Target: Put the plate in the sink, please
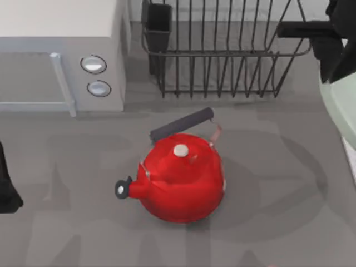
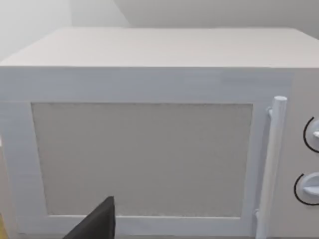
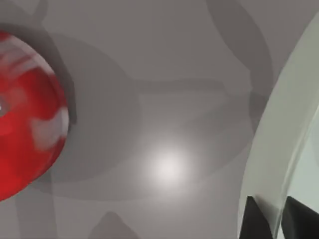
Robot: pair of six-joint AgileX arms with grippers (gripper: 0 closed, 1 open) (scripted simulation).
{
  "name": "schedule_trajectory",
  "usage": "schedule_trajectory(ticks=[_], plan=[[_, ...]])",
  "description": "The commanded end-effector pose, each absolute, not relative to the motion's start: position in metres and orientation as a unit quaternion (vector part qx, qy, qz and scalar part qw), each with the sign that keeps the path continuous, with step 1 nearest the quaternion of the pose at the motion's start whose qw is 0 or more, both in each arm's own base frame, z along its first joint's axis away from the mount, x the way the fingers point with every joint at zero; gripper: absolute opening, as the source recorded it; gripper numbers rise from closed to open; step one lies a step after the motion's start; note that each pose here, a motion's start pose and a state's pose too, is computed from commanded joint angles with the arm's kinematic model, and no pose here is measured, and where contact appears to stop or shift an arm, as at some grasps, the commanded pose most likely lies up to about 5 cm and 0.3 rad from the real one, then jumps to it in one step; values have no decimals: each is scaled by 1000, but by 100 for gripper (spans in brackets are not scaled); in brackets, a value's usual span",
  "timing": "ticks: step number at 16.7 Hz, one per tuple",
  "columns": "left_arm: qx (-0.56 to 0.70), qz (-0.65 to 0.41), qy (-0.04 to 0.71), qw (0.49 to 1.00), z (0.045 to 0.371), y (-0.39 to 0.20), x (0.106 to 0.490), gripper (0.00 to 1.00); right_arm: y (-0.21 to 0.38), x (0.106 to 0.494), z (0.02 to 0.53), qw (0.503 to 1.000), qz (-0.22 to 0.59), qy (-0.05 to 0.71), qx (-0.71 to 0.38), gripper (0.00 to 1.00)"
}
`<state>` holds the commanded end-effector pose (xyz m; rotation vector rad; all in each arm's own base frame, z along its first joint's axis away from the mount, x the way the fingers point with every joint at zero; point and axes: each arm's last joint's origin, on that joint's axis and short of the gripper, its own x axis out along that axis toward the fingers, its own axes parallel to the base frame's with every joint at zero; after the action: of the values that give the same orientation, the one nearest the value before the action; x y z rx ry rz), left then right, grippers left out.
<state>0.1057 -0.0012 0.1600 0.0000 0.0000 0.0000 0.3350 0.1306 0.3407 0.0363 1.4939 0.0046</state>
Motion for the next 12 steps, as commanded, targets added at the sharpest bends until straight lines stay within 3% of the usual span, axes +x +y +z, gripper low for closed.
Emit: schedule_trajectory(ticks=[3,8,12], plan=[[0,0,0,1000,160,-1,106,100,125,322,368,738,4,674,18,0],[0,0,0,1000,160,-1,106,100,126,321,370,738,6,674,17,0],[0,0,0,1000,160,-1,106,100,117,342,363,735,3,678,14,0]])
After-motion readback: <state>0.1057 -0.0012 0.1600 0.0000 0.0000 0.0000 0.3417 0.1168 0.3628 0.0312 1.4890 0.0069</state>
